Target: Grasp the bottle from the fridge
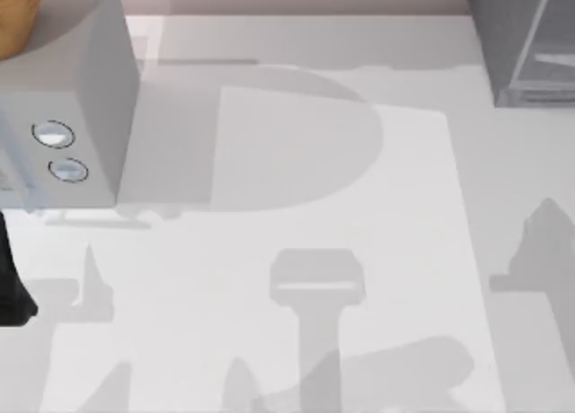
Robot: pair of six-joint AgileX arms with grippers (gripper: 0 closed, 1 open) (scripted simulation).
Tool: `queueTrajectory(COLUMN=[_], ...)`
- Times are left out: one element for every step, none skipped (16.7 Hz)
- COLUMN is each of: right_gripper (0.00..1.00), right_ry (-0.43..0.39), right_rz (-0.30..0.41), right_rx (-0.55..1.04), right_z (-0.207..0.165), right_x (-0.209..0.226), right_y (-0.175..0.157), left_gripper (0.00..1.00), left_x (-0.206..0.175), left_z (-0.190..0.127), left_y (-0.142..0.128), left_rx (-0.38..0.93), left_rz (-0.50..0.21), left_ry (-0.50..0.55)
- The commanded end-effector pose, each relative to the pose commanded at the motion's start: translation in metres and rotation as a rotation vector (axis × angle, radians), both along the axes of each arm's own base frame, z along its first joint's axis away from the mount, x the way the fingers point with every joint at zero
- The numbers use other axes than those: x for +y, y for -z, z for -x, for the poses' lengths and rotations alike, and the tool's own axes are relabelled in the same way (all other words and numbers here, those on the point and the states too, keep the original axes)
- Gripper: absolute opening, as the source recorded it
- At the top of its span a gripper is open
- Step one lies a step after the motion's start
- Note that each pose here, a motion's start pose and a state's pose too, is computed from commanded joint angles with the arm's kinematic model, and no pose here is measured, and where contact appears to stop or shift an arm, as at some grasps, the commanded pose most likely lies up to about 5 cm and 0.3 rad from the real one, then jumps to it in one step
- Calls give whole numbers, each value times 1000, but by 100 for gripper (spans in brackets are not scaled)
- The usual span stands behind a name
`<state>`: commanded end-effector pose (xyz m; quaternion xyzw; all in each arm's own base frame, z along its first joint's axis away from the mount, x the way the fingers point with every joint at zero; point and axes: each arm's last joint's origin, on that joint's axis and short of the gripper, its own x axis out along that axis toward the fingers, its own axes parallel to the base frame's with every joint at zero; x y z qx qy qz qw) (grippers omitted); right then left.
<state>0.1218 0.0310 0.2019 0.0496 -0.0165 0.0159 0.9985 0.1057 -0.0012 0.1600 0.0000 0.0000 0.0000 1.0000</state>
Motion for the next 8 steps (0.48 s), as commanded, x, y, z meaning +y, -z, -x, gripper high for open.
queueTrajectory(right_gripper=[0, 0, 0, 0, 0, 0, 0, 0], right_ry=[-5, -9, -13, -15, -16, -16, -15, -13], right_rz=[-14, -25, -31, -33, -29, -20, -8, 8], right_rx=[14, 32, 54, 78, 102, 123, 141, 153], right_z=[-4, -9, -14, -18, -21, -23, -23, -22], right_x=[9, 19, 30, 44, 58, 74, 91, 108], right_y=[-4, -6, -7, -6, -5, -1, 3, 8], left_gripper=[100, 100, 100, 100, 100, 100, 100, 100], left_x=[0, 0, 0, 0, 0, 0, 0, 0], left_z=[0, 0, 0, 0, 0, 0, 0, 0], left_y=[0, 0, 0, 0, 0, 0, 0, 0], left_rx=[0, 0, 0, 0, 0, 0, 0, 0], left_rz=[0, 0, 0, 0, 0, 0, 0, 0], left_ry=[0, 0, 0, 0, 0, 0, 0, 0])
